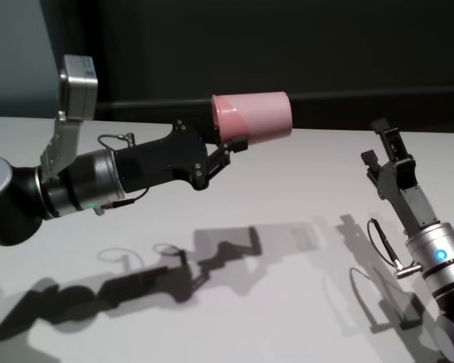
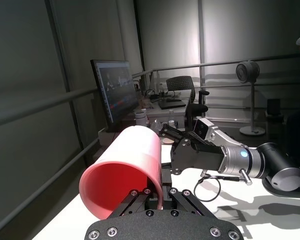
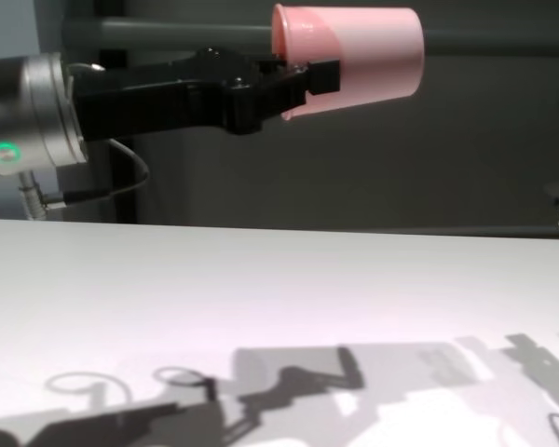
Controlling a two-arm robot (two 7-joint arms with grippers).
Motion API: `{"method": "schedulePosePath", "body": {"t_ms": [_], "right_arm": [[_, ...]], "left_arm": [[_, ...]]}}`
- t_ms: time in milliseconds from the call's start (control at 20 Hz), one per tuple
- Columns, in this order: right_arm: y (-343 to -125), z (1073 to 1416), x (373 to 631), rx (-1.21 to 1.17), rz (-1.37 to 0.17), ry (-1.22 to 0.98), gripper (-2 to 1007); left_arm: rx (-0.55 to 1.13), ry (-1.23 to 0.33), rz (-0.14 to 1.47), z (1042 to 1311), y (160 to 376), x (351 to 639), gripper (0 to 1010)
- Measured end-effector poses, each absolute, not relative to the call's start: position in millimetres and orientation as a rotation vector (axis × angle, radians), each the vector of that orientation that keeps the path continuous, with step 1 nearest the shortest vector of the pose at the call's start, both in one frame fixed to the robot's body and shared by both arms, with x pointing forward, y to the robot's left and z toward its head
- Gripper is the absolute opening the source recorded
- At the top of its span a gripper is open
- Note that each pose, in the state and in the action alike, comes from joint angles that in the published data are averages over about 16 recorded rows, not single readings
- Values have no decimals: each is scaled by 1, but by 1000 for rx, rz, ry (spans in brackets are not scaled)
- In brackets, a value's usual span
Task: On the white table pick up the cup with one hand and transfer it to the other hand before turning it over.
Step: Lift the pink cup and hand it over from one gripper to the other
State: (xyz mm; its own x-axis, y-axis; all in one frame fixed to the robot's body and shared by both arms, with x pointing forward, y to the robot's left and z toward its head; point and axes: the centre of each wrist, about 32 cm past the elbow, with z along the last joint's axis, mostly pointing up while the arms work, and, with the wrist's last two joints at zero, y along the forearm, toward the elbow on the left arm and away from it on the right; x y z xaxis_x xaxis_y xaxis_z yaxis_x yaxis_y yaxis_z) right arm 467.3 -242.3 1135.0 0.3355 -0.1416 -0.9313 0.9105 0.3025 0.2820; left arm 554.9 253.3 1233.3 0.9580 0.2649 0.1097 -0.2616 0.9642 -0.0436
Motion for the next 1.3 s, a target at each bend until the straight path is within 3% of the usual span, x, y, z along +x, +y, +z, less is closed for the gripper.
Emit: {"method": "schedulePosePath", "body": {"t_ms": [1300], "right_arm": [[-204,1144,484,1032,-487,1091,1002]], "left_arm": [[-29,-115,267,1233,253,555,51]]}}
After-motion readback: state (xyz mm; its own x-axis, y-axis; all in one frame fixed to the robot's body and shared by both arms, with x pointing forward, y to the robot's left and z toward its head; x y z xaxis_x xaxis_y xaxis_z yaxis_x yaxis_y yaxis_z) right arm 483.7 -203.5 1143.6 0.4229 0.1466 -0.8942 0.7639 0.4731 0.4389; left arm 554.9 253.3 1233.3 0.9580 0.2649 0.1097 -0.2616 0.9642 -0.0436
